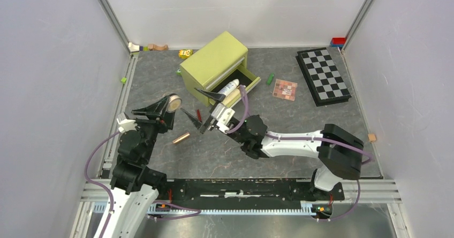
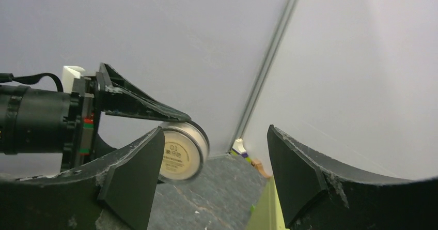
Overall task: Organize the makeup
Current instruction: Pick up the makeup from the center of the board.
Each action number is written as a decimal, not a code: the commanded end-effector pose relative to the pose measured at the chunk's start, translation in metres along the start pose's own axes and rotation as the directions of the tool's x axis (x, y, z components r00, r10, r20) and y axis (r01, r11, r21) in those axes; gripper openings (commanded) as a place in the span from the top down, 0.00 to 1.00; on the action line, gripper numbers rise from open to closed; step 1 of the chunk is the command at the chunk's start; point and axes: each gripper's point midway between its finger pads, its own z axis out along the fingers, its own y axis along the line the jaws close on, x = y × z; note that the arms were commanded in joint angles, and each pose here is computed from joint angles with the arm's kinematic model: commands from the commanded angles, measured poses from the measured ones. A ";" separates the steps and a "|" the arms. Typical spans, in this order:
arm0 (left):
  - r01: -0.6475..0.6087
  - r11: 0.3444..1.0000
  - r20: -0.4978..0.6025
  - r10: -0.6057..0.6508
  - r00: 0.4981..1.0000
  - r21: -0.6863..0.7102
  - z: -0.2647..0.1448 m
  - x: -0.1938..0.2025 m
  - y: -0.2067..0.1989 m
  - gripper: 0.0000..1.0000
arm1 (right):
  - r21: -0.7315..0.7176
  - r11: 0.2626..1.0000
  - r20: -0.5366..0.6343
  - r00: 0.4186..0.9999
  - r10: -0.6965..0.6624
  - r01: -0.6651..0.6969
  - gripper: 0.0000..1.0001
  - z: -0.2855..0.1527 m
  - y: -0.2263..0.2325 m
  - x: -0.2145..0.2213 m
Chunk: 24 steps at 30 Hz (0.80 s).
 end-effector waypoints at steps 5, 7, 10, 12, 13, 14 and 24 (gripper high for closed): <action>0.140 0.985 0.031 -0.144 0.989 0.100 -0.005 -0.009 -0.021 0.98 | 0.004 0.996 0.050 0.995 -0.086 0.086 0.17 0.038 0.021 -0.009; 0.149 0.983 0.035 -0.153 0.988 0.106 -0.006 -0.011 -0.021 0.98 | 0.032 0.993 0.018 0.994 -0.111 0.110 0.15 0.042 0.021 0.001; 0.155 0.982 0.039 -0.160 0.986 0.109 -0.006 -0.012 -0.021 0.98 | 0.074 0.988 -0.029 0.991 -0.131 0.133 0.14 0.046 0.018 0.014; 0.155 0.981 0.049 -0.162 0.986 0.117 -0.007 -0.014 -0.023 0.98 | 0.077 0.987 -0.047 0.990 -0.135 0.138 0.13 0.046 0.020 0.020; 0.155 0.981 0.054 -0.162 0.985 0.120 -0.008 -0.015 -0.023 0.98 | 0.073 0.988 -0.056 0.990 -0.132 0.136 0.13 0.046 0.021 0.023; 0.154 0.980 0.060 -0.163 0.985 0.125 -0.008 -0.016 -0.024 0.98 | 0.070 0.989 -0.062 0.990 -0.130 0.134 0.12 0.047 0.022 0.026; 0.154 0.979 0.069 -0.164 0.984 0.134 -0.008 -0.018 -0.020 0.98 | -0.059 0.992 -0.077 0.990 -0.114 0.110 0.10 0.061 0.052 0.041</action>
